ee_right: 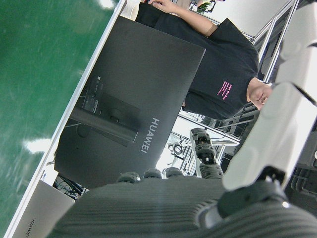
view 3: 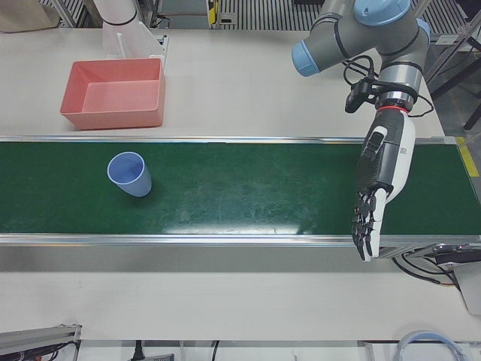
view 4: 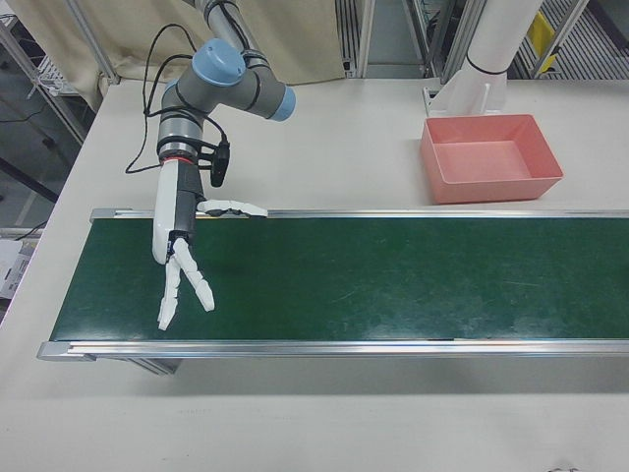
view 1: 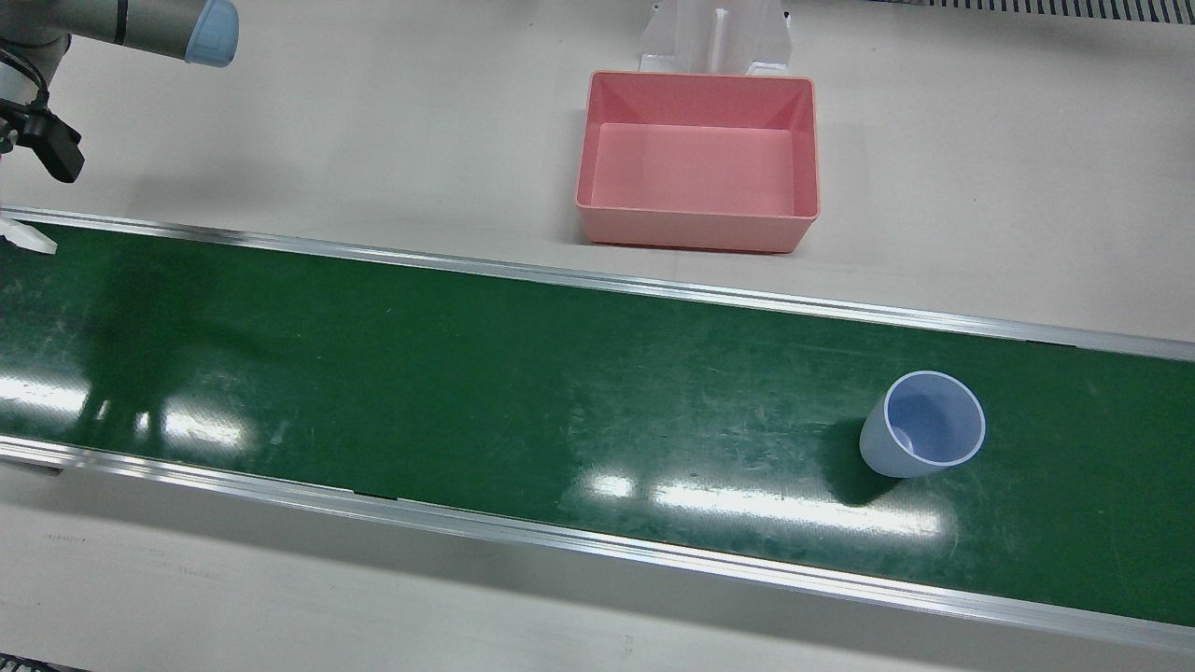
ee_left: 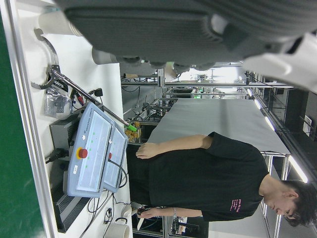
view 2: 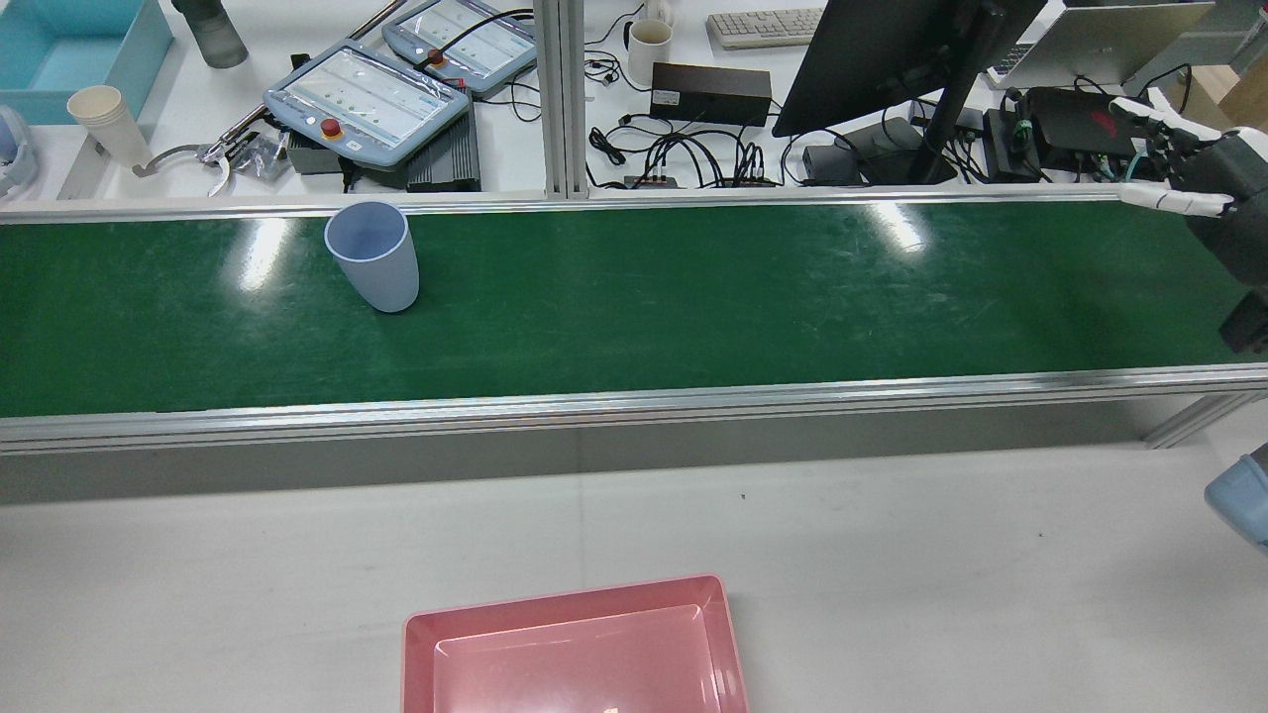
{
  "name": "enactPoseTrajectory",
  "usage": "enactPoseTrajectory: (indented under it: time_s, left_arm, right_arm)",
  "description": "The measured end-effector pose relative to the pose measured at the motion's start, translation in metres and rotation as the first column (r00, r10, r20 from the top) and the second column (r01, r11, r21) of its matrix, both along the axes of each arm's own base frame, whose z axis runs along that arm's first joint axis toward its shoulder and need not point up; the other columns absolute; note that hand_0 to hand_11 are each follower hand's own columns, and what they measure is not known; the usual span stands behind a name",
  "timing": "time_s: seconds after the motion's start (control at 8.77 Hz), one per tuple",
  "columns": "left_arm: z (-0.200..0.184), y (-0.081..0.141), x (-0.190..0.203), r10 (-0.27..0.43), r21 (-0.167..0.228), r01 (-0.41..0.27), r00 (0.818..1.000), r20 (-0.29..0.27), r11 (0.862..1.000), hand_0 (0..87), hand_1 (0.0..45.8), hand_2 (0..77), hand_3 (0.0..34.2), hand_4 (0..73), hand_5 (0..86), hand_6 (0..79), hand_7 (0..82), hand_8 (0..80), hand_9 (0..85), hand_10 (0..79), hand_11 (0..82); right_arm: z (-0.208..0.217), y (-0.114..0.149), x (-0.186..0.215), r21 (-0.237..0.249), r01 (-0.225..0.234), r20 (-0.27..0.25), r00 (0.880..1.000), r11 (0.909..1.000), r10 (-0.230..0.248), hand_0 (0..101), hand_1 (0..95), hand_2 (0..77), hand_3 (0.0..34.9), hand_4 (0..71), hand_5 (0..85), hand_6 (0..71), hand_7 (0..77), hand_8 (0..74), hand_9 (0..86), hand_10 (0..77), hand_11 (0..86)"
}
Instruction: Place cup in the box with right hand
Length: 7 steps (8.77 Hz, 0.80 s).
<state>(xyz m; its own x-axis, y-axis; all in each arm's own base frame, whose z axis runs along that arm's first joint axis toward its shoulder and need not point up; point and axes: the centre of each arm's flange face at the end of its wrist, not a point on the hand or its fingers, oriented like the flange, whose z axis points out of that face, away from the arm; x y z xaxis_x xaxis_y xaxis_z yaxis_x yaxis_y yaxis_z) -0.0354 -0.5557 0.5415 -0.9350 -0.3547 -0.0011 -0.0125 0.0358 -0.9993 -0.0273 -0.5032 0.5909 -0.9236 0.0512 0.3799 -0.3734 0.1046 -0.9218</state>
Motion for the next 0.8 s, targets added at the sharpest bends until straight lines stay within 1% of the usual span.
enactPoseTrajectory:
  time_s: [0.11, 0.34, 0.8]
  left_arm:
    - [0.0, 0.0, 0.0, 0.0, -0.001, 0.0, 1.0, 0.0, 1.0, 0.0, 0.5, 1.1, 0.0, 1.1, 0.5, 0.0, 0.5, 0.0, 0.0, 0.0, 0.0]
    - [0.001, 0.0, 0.0, 0.0, -0.001, 0.0, 1.0, 0.0, 1.0, 0.0, 0.5, 1.1, 0.0, 1.1, 0.5, 0.0, 0.5, 0.0, 0.0, 0.0, 0.0]
    - [0.001, 0.0, 0.0, 0.0, -0.001, 0.0, 1.0, 0.0, 1.0, 0.0, 0.5, 1.1, 0.0, 1.1, 0.5, 0.5, 0.5, 0.0, 0.0, 0.0, 0.0]
  right_arm:
    - [0.005, 0.004, 0.001, -0.01, 0.002, -0.003, 1.0, 1.0, -0.002, 44, 13.1, 12.5, 0.0, 0.0, 3.8, 0.5, 1.6, 0.5, 1.1, 0.0, 0.5]
    - [0.01, 0.008, -0.002, -0.019, 0.011, -0.006, 1.0, 0.9997, -0.011, 43, 13.1, 12.5, 0.0, 0.0, 3.8, 0.5, 1.6, 0.5, 1.1, 0.0, 0.5]
    - [0.018, 0.009, -0.013, -0.034, 0.031, -0.012, 0.999, 0.9989, -0.031, 42, 13.1, 14.2, 0.0, 0.0, 3.8, 0.5, 1.6, 0.5, 1.1, 0.0, 0.5]
